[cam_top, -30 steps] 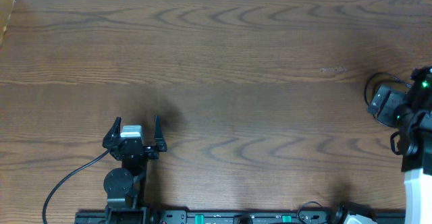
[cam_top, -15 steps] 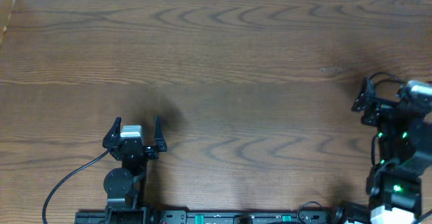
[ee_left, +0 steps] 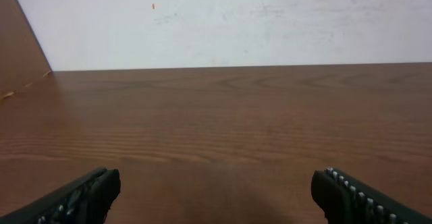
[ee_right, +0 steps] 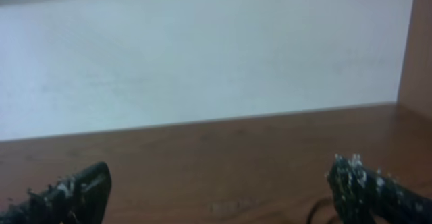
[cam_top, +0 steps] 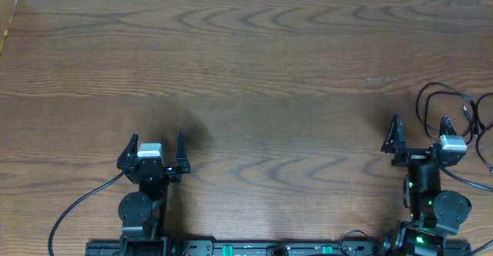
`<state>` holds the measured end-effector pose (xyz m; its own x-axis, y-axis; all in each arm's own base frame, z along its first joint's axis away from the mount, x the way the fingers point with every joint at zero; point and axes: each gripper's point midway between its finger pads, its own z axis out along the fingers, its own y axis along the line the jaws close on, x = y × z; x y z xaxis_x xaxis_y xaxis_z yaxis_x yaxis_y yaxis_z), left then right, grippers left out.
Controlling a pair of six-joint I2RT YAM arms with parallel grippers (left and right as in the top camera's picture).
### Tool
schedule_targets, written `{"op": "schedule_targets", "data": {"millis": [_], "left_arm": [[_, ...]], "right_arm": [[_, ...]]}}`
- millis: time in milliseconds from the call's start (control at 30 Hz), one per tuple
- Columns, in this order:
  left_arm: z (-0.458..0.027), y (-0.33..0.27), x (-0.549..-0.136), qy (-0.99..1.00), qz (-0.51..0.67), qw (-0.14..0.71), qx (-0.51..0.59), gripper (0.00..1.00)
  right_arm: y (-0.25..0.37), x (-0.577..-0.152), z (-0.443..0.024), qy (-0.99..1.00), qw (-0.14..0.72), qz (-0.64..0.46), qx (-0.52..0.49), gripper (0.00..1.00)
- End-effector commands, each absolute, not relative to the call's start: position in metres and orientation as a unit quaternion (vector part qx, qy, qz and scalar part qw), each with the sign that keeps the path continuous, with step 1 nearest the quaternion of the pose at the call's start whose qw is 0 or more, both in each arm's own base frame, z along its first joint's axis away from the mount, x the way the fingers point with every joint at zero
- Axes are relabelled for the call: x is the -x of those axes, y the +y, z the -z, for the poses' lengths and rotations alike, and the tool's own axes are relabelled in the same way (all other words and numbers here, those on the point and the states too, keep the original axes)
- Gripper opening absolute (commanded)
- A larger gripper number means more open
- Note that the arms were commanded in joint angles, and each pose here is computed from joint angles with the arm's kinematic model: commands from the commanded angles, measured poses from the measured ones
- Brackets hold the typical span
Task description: Untangle cables
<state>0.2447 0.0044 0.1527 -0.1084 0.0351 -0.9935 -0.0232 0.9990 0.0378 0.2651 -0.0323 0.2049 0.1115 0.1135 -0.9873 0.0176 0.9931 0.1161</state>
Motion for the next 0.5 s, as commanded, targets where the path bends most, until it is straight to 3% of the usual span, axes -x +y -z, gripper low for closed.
{"op": "schedule_targets", "data": {"millis": [0,467], "left_arm": [[-0.136,0.007,-0.244,0.761,-0.025,0.649,0.004,0.96],[-0.136,0.007,-0.244,0.761,-0.025,0.649,0.004,0.96]], "right_arm": [[-0.031,-0.263,-0.211,0.656,0.752,-0.039,-0.052,0.99],[-0.034,-0.256,-0.185,0.692,0.718,-0.005,-0.069,0.99]]}}
